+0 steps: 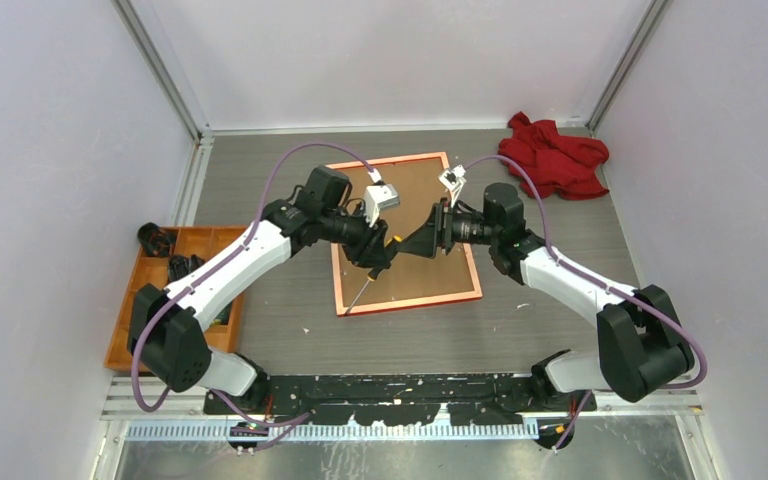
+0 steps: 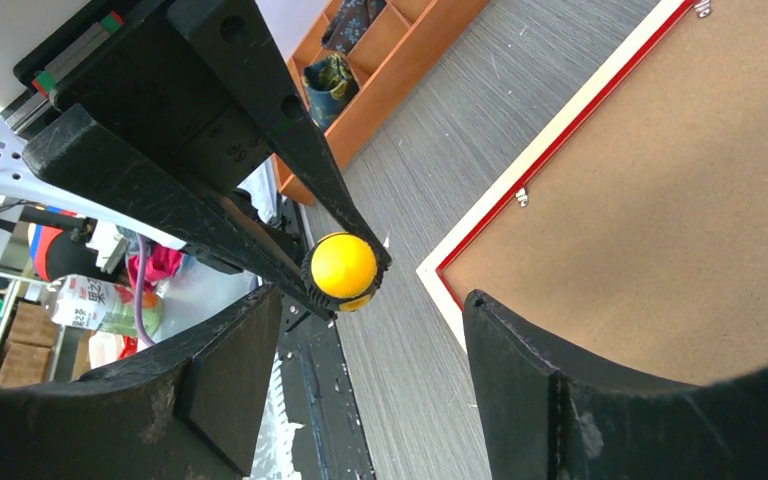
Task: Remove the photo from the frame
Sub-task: Adjust the screwdriver.
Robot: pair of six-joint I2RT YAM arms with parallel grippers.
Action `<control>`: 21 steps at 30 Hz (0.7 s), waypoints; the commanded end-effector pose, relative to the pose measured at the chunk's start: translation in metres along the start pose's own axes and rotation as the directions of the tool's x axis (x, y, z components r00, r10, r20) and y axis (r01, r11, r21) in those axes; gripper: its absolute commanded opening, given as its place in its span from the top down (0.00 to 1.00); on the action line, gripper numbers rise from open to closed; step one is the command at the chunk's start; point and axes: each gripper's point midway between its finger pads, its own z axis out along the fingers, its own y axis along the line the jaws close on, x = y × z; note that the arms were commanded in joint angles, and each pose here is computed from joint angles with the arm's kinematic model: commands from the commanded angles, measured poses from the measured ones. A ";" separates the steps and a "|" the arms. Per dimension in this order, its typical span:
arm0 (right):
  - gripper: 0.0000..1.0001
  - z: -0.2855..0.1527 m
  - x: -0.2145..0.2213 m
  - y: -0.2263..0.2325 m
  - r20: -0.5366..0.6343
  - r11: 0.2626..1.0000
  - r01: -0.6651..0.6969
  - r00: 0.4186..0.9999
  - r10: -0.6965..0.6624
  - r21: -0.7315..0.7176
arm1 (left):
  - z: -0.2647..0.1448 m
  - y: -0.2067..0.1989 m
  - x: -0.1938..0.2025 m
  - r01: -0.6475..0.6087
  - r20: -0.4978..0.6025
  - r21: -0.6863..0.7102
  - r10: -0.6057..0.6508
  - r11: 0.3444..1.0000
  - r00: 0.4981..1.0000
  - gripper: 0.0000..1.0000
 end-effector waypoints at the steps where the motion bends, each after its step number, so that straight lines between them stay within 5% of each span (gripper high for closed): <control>1: 0.29 0.001 -0.008 0.005 0.025 0.997 0.075 0.997 -0.074 -0.023 | -0.001 -0.012 -0.016 -0.029 0.051 0.052 0.027 0.998 0.998 0.99; 21: 0.33 0.006 0.013 0.010 -0.038 0.993 0.091 0.995 -0.094 -0.073 | 0.010 -0.012 -0.010 -0.007 0.033 0.071 0.005 0.997 0.999 0.99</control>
